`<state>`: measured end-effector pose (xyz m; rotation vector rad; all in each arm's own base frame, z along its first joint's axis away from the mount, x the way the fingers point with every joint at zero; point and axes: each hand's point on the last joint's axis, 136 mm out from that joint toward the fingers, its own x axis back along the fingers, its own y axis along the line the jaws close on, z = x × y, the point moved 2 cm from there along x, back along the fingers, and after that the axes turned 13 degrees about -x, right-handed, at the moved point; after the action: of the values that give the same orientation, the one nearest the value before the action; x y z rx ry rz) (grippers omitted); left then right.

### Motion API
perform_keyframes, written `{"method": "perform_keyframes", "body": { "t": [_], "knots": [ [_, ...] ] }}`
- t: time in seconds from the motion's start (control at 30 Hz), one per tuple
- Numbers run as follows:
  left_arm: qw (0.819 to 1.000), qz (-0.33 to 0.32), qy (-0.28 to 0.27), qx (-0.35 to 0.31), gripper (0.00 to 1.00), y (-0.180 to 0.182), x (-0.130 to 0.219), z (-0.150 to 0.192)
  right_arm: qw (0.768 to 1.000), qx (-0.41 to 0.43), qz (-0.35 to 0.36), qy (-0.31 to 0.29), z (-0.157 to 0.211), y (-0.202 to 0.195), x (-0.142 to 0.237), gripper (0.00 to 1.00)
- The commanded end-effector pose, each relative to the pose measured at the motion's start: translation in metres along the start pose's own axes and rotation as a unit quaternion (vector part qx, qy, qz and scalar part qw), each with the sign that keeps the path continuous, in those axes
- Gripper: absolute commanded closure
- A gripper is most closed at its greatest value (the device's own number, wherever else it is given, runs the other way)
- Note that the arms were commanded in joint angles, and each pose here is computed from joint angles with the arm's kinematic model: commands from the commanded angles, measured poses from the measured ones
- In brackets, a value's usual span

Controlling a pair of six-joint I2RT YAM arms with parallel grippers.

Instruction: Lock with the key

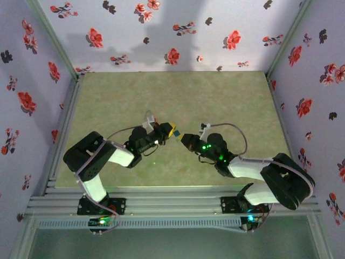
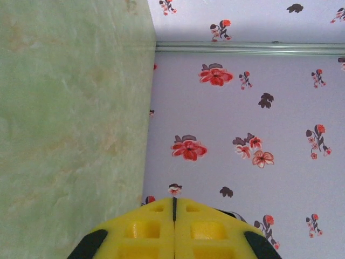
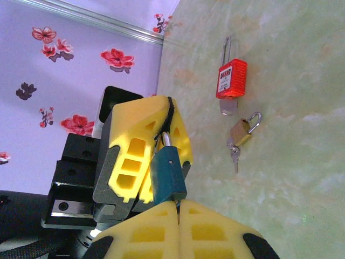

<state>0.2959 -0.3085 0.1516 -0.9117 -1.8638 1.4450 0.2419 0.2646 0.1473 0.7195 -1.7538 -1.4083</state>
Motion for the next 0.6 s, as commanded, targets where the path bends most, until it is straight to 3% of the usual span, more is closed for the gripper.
{"method": "perform_keyframes", "body": {
  "t": [0.0, 0.57],
  "knots": [
    [0.999, 0.029, -0.018, -0.005, 1.00, -0.017, -0.002, -0.009, 1.000, -0.005, 0.000, -0.009, 0.002, -0.006, 0.005, 1.00],
    [0.999, 0.031, -0.024, -0.001, 1.00, -0.019, -0.008, -0.012, 1.000, 0.007, 0.010, -0.012, 0.008, -0.007, 0.022, 1.00]
  ]
}}
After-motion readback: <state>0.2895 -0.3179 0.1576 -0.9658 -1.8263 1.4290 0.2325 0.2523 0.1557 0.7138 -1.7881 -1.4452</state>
